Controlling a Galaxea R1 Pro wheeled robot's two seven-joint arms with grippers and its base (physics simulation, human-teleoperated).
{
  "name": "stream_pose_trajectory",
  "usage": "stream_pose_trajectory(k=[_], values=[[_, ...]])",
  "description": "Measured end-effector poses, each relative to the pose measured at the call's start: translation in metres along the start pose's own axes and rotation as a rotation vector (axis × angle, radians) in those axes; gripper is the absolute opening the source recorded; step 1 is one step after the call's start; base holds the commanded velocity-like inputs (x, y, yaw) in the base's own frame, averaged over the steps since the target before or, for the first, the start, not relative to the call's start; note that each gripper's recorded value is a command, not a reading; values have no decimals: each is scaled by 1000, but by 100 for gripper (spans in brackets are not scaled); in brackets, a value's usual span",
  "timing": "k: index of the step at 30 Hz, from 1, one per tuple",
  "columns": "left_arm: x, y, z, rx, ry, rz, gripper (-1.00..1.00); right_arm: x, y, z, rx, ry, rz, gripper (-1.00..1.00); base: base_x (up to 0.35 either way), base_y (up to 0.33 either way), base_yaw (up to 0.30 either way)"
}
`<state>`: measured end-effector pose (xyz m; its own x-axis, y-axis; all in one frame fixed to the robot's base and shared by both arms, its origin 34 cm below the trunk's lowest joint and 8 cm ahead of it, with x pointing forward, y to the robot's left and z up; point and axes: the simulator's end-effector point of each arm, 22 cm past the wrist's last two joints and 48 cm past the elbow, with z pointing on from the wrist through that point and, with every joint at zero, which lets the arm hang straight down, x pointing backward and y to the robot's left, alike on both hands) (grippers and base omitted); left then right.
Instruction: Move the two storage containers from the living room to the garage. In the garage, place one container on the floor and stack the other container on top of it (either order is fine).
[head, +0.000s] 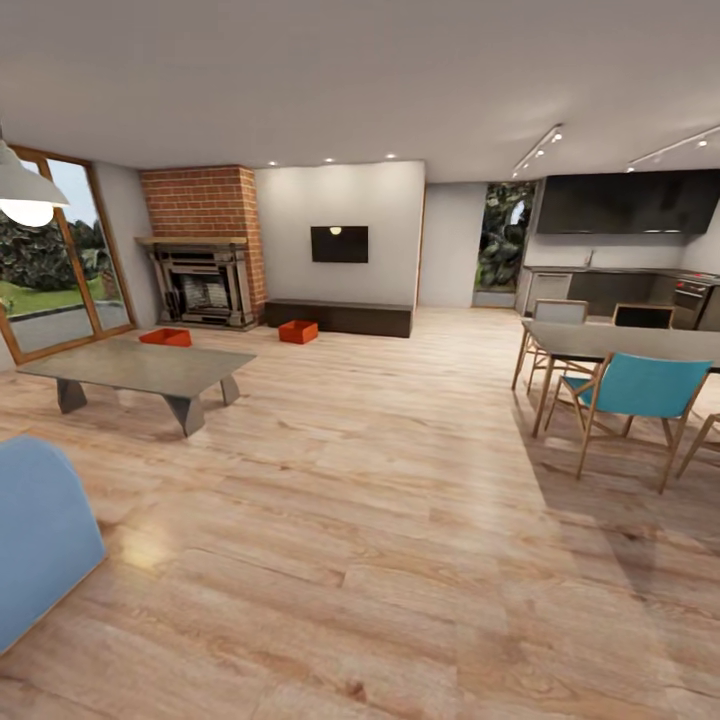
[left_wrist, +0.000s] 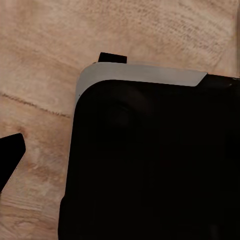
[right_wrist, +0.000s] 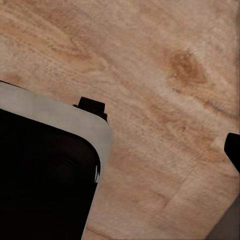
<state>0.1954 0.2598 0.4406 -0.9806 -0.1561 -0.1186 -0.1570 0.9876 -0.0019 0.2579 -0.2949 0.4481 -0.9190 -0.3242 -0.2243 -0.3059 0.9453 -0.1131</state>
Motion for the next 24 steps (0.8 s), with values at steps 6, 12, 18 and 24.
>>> stream_pose_trajectory(k=[6, 12, 18, 24], values=[[0, 0, 0, 0, 0, 0, 100, 0, -1, 0, 1, 0, -2, 100, 323, 0, 0], [0, 0, 0, -1, 0, 0, 100, 0, -1, 0, 1, -1, -1, 100, 323, 0, 0], [0, 0, 0, -1, 0, 0, 100, 0, -2, 0, 3, -2, 4, 100, 323, 0, 0], [0, 0, 0, 0, 0, 0, 100, 0, -1, 0, 2, -2, 4, 100, 323, 0, 0]])
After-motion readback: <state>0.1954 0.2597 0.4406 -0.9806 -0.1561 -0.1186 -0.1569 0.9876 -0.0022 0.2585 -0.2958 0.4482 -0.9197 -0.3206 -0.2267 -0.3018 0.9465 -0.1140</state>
